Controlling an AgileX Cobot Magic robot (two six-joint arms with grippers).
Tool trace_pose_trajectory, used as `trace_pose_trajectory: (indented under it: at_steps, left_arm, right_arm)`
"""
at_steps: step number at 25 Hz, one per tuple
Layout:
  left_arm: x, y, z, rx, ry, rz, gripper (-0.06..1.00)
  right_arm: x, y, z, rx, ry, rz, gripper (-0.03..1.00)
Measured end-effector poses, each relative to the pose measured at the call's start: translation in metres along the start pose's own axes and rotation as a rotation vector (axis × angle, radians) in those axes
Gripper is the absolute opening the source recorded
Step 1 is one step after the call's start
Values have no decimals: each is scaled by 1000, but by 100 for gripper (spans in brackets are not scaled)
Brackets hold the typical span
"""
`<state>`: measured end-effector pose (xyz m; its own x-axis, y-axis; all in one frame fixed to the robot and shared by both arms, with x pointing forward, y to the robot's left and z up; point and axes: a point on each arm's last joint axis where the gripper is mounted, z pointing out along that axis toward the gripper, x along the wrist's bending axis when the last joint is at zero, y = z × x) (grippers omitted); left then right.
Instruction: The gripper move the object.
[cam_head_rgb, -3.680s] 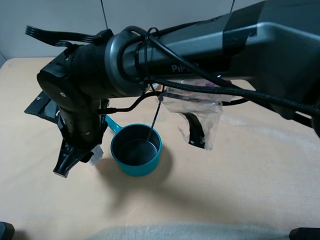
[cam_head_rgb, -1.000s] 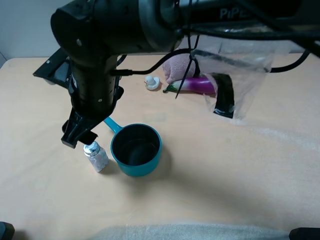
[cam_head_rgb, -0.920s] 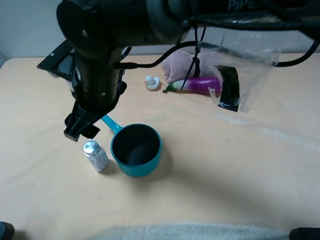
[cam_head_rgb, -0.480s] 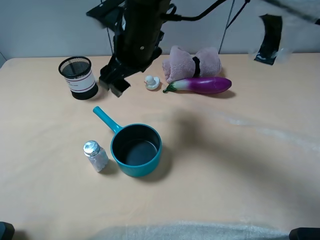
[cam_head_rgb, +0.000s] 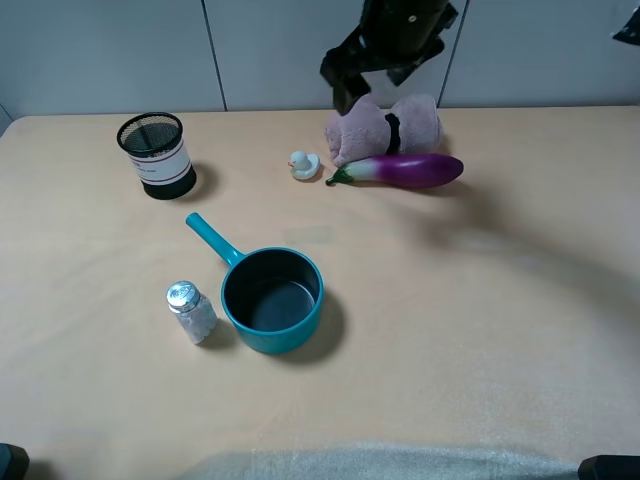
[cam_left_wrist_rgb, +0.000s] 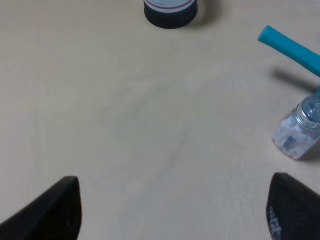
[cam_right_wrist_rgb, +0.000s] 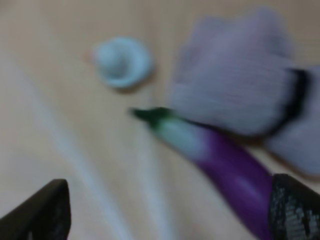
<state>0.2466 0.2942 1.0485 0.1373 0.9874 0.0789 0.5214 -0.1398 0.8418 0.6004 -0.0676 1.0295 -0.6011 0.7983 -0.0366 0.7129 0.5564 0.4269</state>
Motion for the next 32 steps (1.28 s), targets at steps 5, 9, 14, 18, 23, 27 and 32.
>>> trace_pose_trajectory:
  at_steps: [5,9,14,18,23,27,32]
  left_arm:
    - [0,0,0,0,0,0,75]
    - [0,0,0,0,0,0,75]
    - [0,0,0,0,0,0,75]
    - [0,0,0,0,0,0,75]
    - [0,0,0,0,0,0,75]
    - [0,0,0,0,0,0,75]
    - [0,0,0,0,0,0,75]
  right_arm:
    - [-67,-10,-18,-14,-72,179,60]
    - [-116,-28,-36,16,-122,306,60]
    - [-159,-54,-65,58,-174,425,60]
    - [-180,-76,-96,48,-216,502,59]
    - [-187,-122,-124,57,-272,583,59]
    - [-176,-165,-144,58,-314,635,59]
    - [-142,-215,-169,-23,-375,665,59]
